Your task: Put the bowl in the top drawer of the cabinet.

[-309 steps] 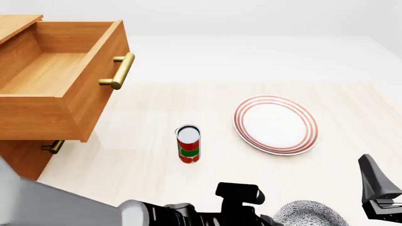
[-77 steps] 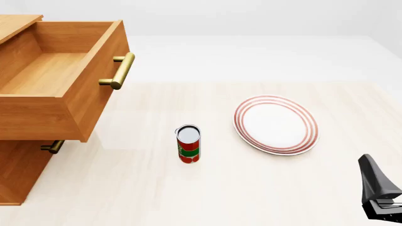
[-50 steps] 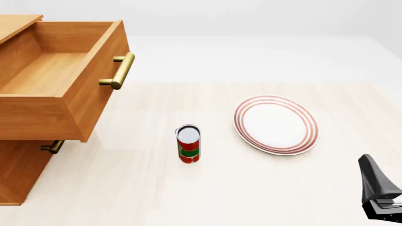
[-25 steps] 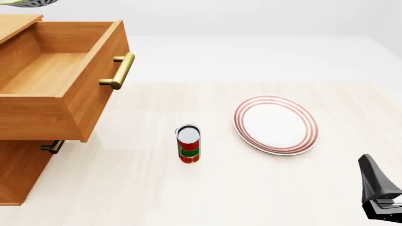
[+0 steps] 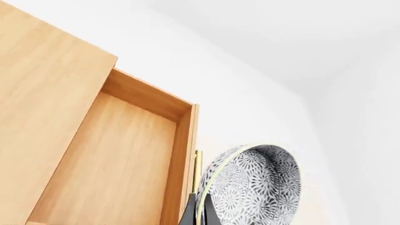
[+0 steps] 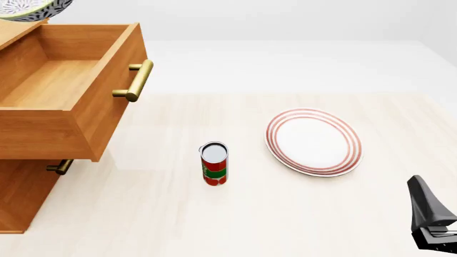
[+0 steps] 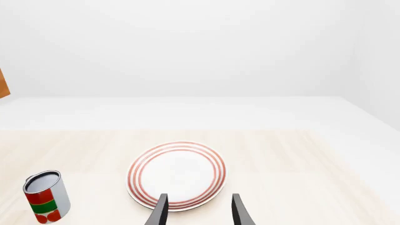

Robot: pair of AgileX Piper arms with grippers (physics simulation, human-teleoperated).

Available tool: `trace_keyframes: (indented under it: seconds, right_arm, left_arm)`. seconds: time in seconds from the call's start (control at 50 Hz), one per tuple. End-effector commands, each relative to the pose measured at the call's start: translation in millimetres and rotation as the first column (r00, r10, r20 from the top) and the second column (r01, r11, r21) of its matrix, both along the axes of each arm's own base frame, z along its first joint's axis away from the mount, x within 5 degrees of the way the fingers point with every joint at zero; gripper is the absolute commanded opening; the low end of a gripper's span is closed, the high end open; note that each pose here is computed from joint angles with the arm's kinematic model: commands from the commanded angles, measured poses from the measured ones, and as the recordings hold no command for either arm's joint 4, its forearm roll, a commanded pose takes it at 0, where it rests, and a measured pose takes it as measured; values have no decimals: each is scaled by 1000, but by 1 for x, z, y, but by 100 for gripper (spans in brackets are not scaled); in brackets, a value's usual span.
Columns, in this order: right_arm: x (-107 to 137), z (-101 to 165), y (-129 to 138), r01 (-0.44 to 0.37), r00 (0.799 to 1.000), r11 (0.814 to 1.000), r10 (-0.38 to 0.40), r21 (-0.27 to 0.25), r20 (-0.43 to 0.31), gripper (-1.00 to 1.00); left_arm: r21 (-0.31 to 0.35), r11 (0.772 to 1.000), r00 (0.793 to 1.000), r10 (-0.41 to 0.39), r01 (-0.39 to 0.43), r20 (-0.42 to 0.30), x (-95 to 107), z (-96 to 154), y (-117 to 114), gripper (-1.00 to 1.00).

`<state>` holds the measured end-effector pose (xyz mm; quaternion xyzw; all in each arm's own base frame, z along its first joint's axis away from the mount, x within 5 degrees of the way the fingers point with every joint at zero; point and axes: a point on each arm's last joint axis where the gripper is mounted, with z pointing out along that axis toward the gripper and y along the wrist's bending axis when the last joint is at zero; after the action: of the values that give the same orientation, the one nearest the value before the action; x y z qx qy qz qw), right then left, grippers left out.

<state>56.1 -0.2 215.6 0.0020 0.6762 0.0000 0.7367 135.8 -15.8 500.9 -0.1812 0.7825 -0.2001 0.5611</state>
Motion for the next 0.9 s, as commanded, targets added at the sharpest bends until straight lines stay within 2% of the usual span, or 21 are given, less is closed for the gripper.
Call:
trace_keyframes:
  seconds: [0.02,0.62,0.9]
  right_arm:
    - [0,0,0,0,1000,1000,0,0,0,100]
    - [0,0,0,0,1000,1000,0,0,0,100]
    - [0,0,0,0,1000,1000,0,0,0,100]
  left_arm:
    - [22,999,999,36,-35,-16,7,-2,5,-100]
    - [66,992,990,114,-108,-89,35,-15,19,-100]
    - [68,991,983,127,-119,-130,39,-27,21,-100]
